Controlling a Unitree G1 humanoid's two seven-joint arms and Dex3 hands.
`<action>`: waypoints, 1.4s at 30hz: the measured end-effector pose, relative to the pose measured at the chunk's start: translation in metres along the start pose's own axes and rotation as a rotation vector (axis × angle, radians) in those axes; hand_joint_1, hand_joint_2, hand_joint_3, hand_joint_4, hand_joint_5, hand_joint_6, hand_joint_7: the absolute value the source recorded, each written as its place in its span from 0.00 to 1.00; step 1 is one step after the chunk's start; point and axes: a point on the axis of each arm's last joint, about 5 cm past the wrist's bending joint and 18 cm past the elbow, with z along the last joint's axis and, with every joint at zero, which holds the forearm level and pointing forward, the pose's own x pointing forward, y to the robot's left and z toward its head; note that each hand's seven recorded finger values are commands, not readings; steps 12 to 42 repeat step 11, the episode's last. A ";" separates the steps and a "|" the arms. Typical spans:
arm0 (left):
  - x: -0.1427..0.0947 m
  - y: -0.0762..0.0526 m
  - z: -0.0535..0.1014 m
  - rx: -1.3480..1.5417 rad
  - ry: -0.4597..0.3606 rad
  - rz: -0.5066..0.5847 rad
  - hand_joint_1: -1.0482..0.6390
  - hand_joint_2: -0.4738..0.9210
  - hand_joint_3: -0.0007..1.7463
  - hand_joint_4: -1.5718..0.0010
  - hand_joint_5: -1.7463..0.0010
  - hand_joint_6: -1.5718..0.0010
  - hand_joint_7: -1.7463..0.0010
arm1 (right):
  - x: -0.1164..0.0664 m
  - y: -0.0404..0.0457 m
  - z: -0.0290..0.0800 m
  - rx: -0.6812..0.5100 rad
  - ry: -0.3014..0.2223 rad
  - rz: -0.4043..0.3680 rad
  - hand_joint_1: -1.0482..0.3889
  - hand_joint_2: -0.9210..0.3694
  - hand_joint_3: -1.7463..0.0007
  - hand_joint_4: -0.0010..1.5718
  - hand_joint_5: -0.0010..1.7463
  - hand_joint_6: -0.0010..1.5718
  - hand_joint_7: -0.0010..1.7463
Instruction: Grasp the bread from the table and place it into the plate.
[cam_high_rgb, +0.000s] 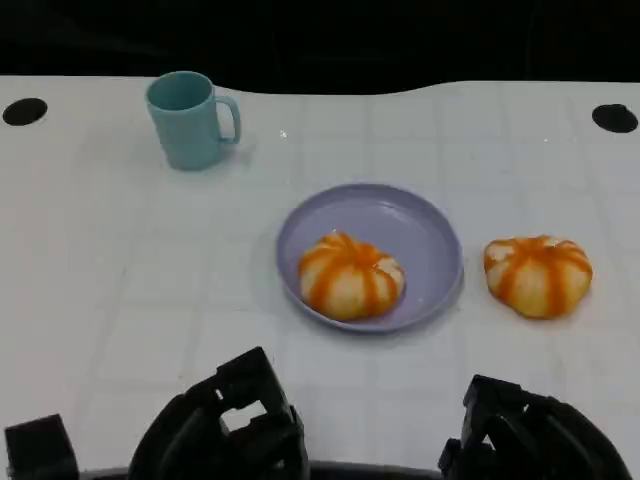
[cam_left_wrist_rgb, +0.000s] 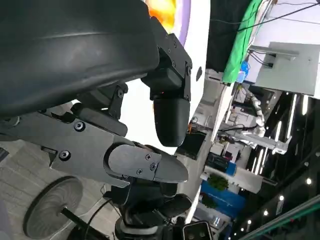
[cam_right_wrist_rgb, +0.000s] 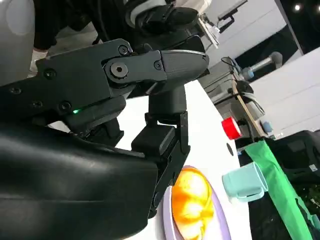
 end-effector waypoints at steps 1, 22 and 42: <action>0.000 0.000 0.000 -0.001 0.001 -0.001 0.26 1.00 0.06 0.53 0.00 0.67 0.00 | 0.000 -0.0004 -0.001 0.002 0.002 0.000 0.24 0.00 0.86 0.54 0.92 0.48 0.79; 0.001 0.003 -0.003 -0.008 0.003 0.002 0.26 1.00 0.05 0.54 0.00 0.67 0.00 | -0.001 -0.0060 -0.004 0.012 0.007 -0.005 0.23 0.00 0.87 0.55 0.91 0.48 0.79; 0.001 0.003 -0.003 -0.008 0.003 0.002 0.26 1.00 0.05 0.54 0.00 0.67 0.00 | -0.001 -0.0060 -0.004 0.012 0.007 -0.005 0.23 0.00 0.87 0.55 0.91 0.48 0.79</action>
